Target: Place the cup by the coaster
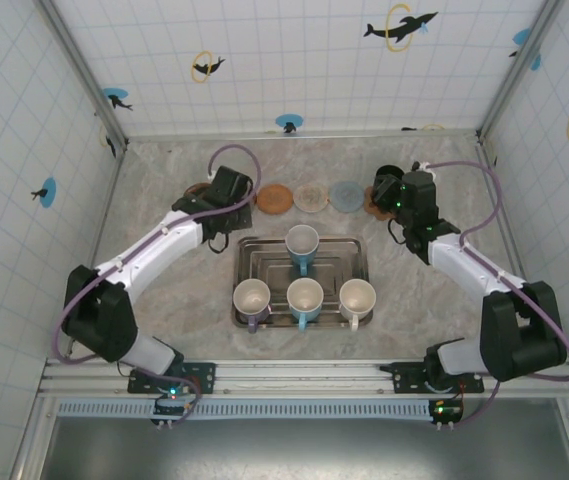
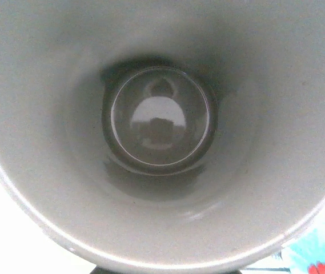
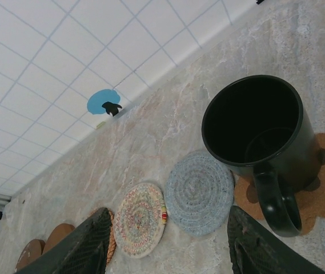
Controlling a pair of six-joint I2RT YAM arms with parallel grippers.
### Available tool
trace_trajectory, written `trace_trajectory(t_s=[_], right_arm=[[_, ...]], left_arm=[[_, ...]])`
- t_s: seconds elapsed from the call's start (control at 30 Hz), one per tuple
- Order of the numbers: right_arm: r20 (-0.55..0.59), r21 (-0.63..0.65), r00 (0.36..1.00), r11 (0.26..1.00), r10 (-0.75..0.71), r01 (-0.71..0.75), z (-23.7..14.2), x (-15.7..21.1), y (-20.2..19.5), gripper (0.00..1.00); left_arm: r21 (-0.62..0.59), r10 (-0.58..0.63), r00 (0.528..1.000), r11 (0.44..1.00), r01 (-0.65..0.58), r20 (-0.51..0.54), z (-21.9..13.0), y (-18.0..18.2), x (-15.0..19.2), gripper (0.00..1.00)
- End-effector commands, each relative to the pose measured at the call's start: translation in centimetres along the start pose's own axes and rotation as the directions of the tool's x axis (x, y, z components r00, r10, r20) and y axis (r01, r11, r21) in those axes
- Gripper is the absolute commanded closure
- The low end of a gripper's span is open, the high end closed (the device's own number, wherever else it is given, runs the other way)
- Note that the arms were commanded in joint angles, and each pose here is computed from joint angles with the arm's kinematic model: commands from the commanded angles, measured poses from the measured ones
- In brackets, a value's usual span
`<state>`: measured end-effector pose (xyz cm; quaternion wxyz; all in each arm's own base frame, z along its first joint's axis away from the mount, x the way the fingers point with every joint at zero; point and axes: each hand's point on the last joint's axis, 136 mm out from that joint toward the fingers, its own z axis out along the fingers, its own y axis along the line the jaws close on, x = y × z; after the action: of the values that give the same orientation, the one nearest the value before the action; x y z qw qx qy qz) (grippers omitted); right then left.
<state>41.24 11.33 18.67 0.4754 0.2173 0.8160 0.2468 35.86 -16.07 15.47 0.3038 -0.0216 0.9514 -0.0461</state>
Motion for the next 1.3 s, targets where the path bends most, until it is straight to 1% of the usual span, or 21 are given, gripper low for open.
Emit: trace_trajectory(t_s=[0.0, 0.03, 0.07, 0.37, 0.57, 0.7, 0.97, 1.27], right_arm=[[0.004, -0.014, 1.0, 1.0, 0.012, -0.012, 0.5, 0.1, -0.2, 0.44], [0.002, -0.014, 1.0, 1.0, 0.013, -0.013, 0.6, 0.1, -0.3, 0.45], [-0.001, -0.014, 1.0, 1.0, 0.014, -0.014, 0.6, 0.1, -0.3, 0.45], [-0.002, -0.009, 1.0, 1.0, 0.022, -0.022, 0.6, -0.2, -0.9, 0.45], [-0.004, 0.004, 1.0, 1.0, 0.025, -0.025, 0.6, -0.2, -1.4, 0.46], [-0.008, 0.006, 1.0, 1.0, 0.024, -0.024, 0.7, -0.1, -1.5, 0.46], [-0.015, 0.012, 1.0, 1.0, 0.023, -0.023, 0.9, 0.0, -1.7, 0.47], [-0.023, 0.014, 0.999, 1.0, 0.025, -0.025, 1.1, 0.2, -1.8, 0.49]], left_arm=[[0.038, -0.044, 0.988, 0.999, 0.039, 0.149, -0.9, -0.4, -5.7, 1.0], [0.037, -0.041, 0.988, 0.999, 0.036, 0.147, -0.5, -0.6, -6.0, 1.0], [0.014, -0.067, 0.986, 0.998, 0.066, 0.15, 0.1, 0.9, -6.9, 1.0], [-0.06, -0.124, 0.983, 0.989, 0.134, 0.137, 3.3, 5.2, -10.4, 1.0], [-0.086, -0.13, 0.98, 0.986, 0.144, 0.148, 4.9, 6.9, -12.0, 1.0], [-0.106, -0.137, 0.982, 0.983, 0.151, 0.127, 6.2, 8.0, -12.2, 1.0], [-0.133, -0.158, 0.982, 0.976, 0.171, 0.1, 8.0, 9.7, -11.4, 1.0], [-0.135, -0.166, 0.983, 0.975, 0.175, 0.08, 9.1, 10.3, -10.5, 1.0]])
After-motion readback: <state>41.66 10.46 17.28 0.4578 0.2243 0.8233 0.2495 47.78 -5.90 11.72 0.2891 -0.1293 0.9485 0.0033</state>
